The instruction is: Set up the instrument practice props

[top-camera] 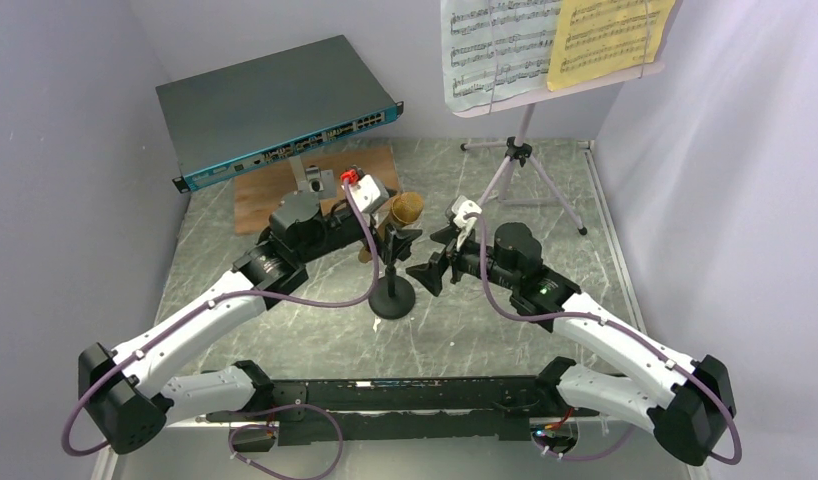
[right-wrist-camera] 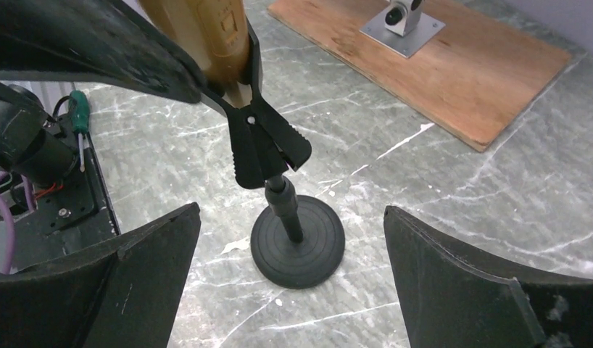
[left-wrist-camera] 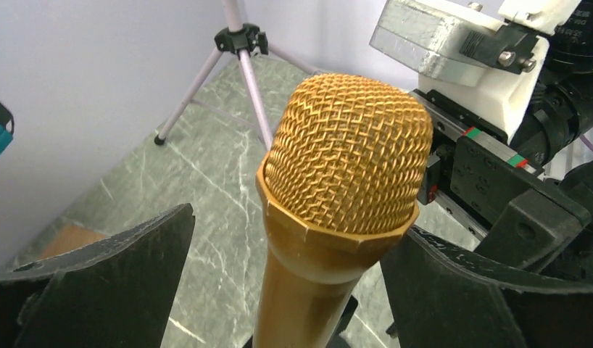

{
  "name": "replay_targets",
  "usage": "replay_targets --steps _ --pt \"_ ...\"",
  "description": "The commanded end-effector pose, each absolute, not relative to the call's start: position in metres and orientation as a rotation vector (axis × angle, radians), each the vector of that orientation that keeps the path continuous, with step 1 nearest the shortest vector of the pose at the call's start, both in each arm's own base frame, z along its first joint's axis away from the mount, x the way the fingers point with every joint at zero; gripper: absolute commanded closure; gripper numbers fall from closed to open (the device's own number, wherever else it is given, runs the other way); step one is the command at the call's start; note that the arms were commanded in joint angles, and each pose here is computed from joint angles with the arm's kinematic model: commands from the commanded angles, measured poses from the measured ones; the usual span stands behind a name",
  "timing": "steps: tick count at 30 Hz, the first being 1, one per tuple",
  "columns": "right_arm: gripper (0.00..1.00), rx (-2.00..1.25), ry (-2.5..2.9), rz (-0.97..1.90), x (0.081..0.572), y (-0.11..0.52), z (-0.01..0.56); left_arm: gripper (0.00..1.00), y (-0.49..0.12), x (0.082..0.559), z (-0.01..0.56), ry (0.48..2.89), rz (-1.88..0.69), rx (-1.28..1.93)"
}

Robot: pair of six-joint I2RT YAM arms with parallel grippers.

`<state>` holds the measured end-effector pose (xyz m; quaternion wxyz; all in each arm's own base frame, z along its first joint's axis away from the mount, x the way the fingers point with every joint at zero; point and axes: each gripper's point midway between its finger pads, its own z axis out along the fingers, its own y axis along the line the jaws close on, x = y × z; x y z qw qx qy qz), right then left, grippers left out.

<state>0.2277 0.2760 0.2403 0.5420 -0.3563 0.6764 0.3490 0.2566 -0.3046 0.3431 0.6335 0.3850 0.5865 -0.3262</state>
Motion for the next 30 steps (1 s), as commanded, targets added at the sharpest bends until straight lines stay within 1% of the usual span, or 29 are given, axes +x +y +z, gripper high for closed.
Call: replay_targets --steps 1,6,9,12,15,18,20,22,25,26,27,28,30 --pt "0.0 -0.776 1.666 0.855 0.225 0.272 0.234 0.0 -0.286 0.249 0.372 1.363 -0.742 0.788" --pt "0.0 -0.698 1.604 0.951 0.228 0.284 0.253 0.0 -0.251 0.236 0.357 1.496 -0.752 0.598" --pt "0.0 -0.688 1.565 1.025 0.228 0.295 0.262 0.0 -0.212 0.22 0.351 1.563 -0.739 0.413" --pt "0.0 -0.686 1.531 1.054 0.23 0.302 0.264 0.01 -0.177 0.204 0.332 1.642 -0.74 0.224" --pt "0.01 -0.666 1.512 1.038 0.237 0.303 0.26 0.0 -0.174 0.183 0.305 1.676 -0.847 0.179" --pt "0.07 -0.61 1.465 1.033 0.239 0.298 0.256 0.0 -0.181 0.172 0.282 1.651 -0.988 0.124" --pt "0.13 -0.596 1.37 1.077 0.231 0.295 0.262 0.06 -0.188 0.171 0.266 1.608 -1.054 0.111" --pt "0.14 -0.583 1.342 1.105 0.229 0.297 0.264 0.15 -0.192 0.176 0.252 1.563 -1.088 0.083" --pt "0.14 -0.596 1.361 1.128 0.23 0.303 0.257 0.17 -0.197 0.187 0.217 1.534 -1.091 0.052" --pt "0.14 -0.598 1.367 1.14 0.23 0.305 0.252 0.2 -0.197 0.191 0.21 1.509 -1.089 0.039" --pt "0.16 -0.602 1.349 1.155 0.228 0.306 0.253 0.24 -0.197 0.193 0.204 1.484 -1.085 0.035" --pt "0.18 -0.608 1.348 1.166 0.227 0.308 0.247 0.26 -0.196 0.195 0.209 1.421 -1.092 0.034" --pt "0.23 -0.59 1.342 1.176 0.228 0.309 0.241 0.3 -0.199 0.202 0.196 1.433 -1.047 0.059"
